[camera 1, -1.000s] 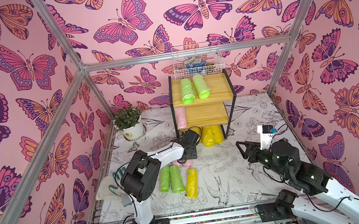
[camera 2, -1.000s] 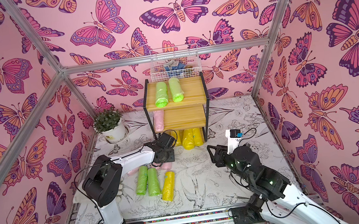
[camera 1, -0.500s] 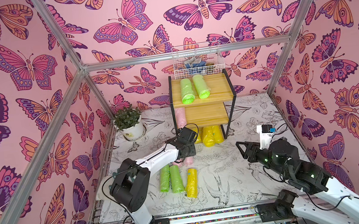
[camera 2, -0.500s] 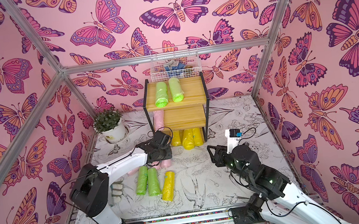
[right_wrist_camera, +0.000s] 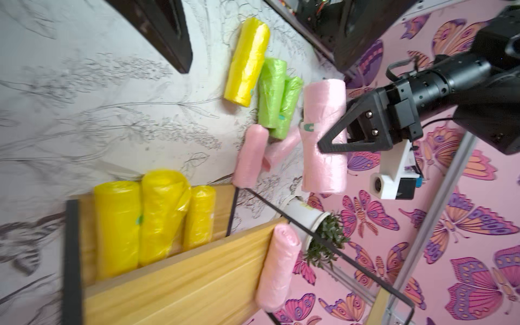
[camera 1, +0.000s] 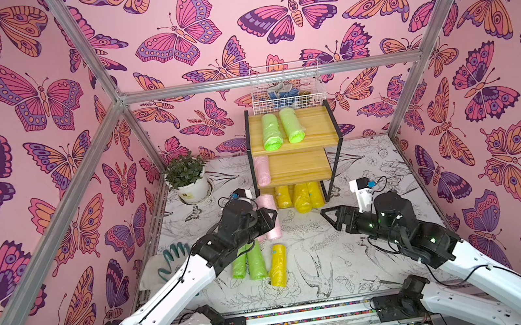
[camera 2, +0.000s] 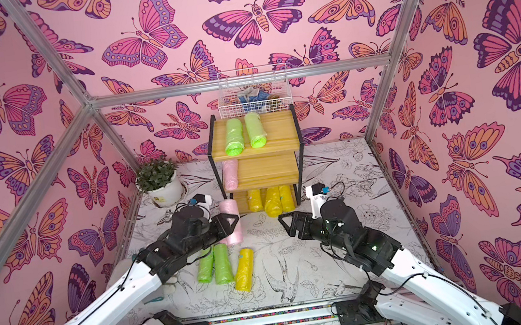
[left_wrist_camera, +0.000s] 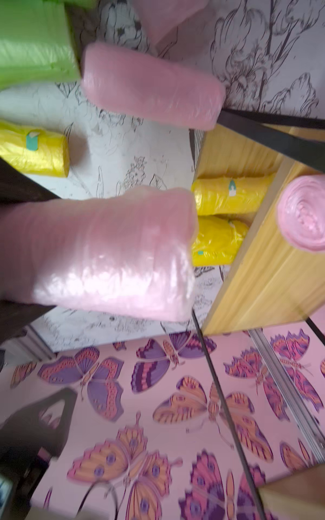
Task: Sort the rolls of trash bags by color and place them on the shelf
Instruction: Pick up the roll of trash bags from the center of the board.
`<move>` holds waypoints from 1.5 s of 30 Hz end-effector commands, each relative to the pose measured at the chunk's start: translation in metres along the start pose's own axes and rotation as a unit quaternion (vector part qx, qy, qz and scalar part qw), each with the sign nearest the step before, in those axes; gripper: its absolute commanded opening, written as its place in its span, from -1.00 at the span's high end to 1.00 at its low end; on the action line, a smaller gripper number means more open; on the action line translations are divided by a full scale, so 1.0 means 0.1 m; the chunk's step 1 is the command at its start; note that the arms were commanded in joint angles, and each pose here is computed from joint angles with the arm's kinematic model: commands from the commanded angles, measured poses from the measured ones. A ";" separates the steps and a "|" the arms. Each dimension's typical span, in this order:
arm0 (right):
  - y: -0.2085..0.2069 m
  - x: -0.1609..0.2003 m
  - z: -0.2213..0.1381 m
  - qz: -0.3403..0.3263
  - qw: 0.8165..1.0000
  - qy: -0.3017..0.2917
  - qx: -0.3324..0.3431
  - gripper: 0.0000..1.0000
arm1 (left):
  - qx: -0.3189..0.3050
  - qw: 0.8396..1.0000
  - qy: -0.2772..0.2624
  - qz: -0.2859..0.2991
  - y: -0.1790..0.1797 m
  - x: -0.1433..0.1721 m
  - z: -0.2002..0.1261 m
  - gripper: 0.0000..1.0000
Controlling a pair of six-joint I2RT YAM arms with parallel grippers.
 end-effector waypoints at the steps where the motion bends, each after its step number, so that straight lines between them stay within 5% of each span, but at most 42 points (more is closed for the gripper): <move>1: 0.33 0.10 0.12 0.038 0.991 0.053 -0.113 -0.63 | 0.094 0.994 -0.026 -0.056 -0.20 -0.03 -0.18 1.00; 15: 0.86 0.64 0.55 0.038 0.979 0.094 -0.179 -0.58 | 0.236 0.949 -0.110 -0.179 -0.23 -0.02 -0.57 1.00; 34: 0.99 0.70 0.78 0.069 0.970 0.095 -0.212 -0.34 | 0.247 0.940 -0.113 -0.206 -0.24 0.05 -0.52 1.00; 37: 0.98 0.71 0.80 0.071 0.971 0.095 -0.209 -0.19 | 0.246 0.940 -0.115 -0.209 -0.22 0.06 -0.51 1.00; 45: 0.93 0.66 0.75 0.062 0.977 0.075 -0.189 0.68 | 0.246 0.939 -0.115 -0.211 -0.21 0.07 -0.51 1.00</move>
Point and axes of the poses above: each gripper's point midway between its finger pads, its own z axis out along the fingers, its own y axis along the line the jaws close on, x = y × z, the point moved 6 cm from there along -z, back along the fingers, and after that the axes turned 5 degrees about z, right-handed, at the moved point
